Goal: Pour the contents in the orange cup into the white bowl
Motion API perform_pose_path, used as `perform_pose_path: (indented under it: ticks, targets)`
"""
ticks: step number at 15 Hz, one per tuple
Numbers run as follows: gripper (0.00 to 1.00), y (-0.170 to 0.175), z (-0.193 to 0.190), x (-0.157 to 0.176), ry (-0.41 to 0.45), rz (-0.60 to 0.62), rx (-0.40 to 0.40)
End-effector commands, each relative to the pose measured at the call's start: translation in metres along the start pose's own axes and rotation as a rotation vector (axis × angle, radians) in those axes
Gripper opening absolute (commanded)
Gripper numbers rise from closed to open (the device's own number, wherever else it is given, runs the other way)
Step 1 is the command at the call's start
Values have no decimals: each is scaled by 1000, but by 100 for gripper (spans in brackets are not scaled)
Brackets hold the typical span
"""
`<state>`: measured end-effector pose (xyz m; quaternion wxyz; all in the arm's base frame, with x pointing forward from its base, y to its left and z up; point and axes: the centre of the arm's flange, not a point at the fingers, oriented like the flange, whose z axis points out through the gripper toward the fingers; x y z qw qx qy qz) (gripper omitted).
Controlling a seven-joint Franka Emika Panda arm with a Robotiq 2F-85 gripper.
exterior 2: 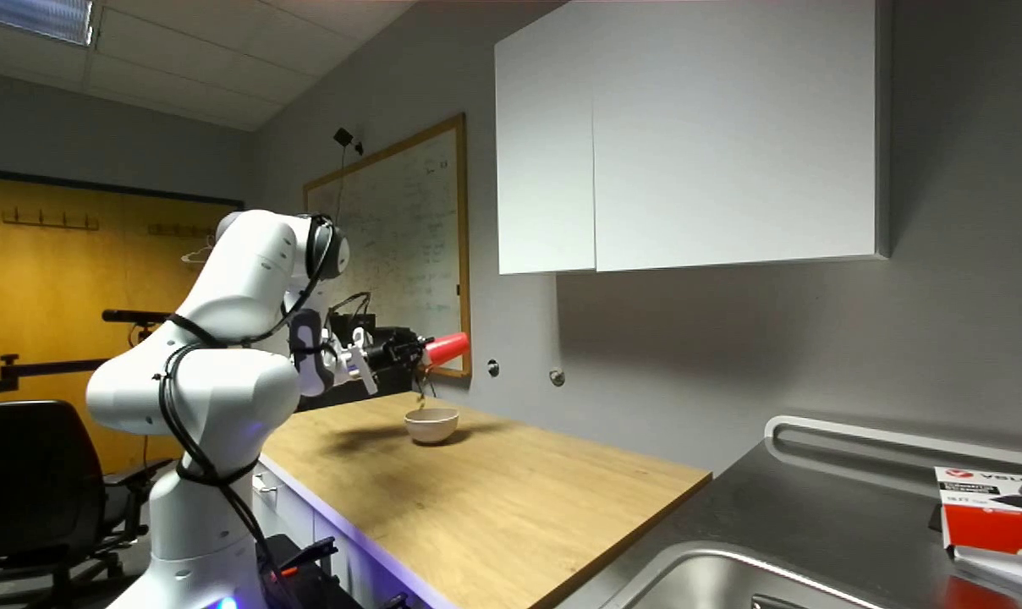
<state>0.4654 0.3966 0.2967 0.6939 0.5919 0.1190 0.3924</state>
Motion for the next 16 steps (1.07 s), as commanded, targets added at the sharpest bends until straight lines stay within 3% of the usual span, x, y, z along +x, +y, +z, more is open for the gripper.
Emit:
perform_pose_path:
  ticks: [1,16]
  targets:
    - [2,5,-2,5,27,31,-49]
    - [2,6,-4,6,44,48,-111]
